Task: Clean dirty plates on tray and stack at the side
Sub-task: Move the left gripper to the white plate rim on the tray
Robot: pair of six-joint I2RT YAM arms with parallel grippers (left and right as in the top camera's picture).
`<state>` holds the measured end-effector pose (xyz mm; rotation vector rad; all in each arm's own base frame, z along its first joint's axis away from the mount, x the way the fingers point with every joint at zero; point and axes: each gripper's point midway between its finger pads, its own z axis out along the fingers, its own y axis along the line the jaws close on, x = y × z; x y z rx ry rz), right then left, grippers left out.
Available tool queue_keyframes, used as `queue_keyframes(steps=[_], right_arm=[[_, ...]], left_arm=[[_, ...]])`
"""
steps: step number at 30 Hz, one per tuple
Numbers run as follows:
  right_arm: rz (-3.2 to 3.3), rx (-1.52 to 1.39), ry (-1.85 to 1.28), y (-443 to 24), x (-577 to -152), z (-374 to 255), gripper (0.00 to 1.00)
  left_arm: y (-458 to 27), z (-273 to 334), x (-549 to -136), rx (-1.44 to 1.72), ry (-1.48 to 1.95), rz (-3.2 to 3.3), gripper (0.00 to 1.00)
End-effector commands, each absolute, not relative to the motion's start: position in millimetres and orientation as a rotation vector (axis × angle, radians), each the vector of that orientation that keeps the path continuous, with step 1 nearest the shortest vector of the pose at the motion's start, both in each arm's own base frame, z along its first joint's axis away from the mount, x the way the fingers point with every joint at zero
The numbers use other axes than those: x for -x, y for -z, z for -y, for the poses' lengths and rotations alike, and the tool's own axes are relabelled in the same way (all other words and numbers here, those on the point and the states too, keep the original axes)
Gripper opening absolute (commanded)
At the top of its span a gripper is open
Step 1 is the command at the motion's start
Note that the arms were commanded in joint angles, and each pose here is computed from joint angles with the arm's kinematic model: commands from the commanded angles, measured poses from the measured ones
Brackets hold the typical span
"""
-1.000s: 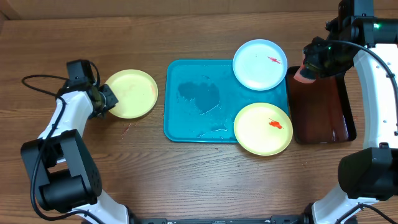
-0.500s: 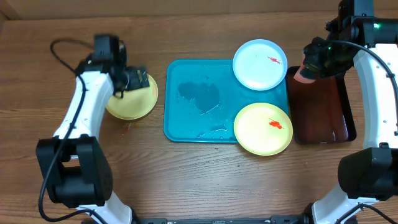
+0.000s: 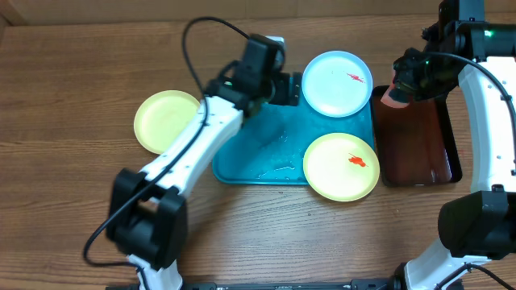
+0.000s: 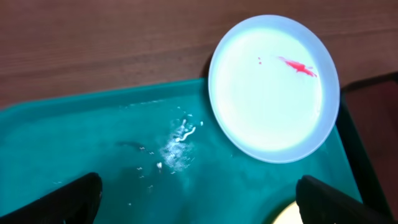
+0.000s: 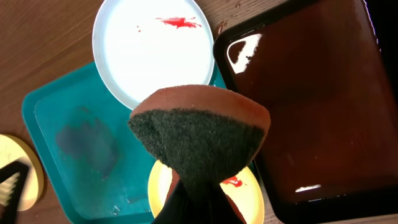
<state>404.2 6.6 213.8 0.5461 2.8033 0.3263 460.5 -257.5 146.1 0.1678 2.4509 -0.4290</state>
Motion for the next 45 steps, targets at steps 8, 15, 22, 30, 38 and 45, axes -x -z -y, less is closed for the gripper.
queue_keyframes(steps=[8,15,22,30,38,45], right_arm=[[-2.810,-0.517,-0.309,-216,-402,-6,0.04],[-2.815,-0.519,-0.309,-216,-401,-6,0.04],[-2.823,-0.516,-0.307,-215,-399,-6,0.04],[-2.824,-0.516,-0.307,-215,-399,-6,0.04],[-2.825,-0.517,-0.307,-215,-398,-6,0.04],[-2.828,-0.518,-0.307,-215,-398,-6,0.04]], left_arm=[[-76,313,-473,0.224,0.663,-2.532,1.00],[-61,356,-480,0.154,0.657,-2.540,0.91],[-32,333,-480,0.286,0.504,-2.600,0.62],[-25,331,-484,0.377,0.531,-2.595,0.40],[-14,346,-480,0.344,0.540,-2.590,0.27],[-8,334,-482,0.365,0.448,-2.582,0.04]])
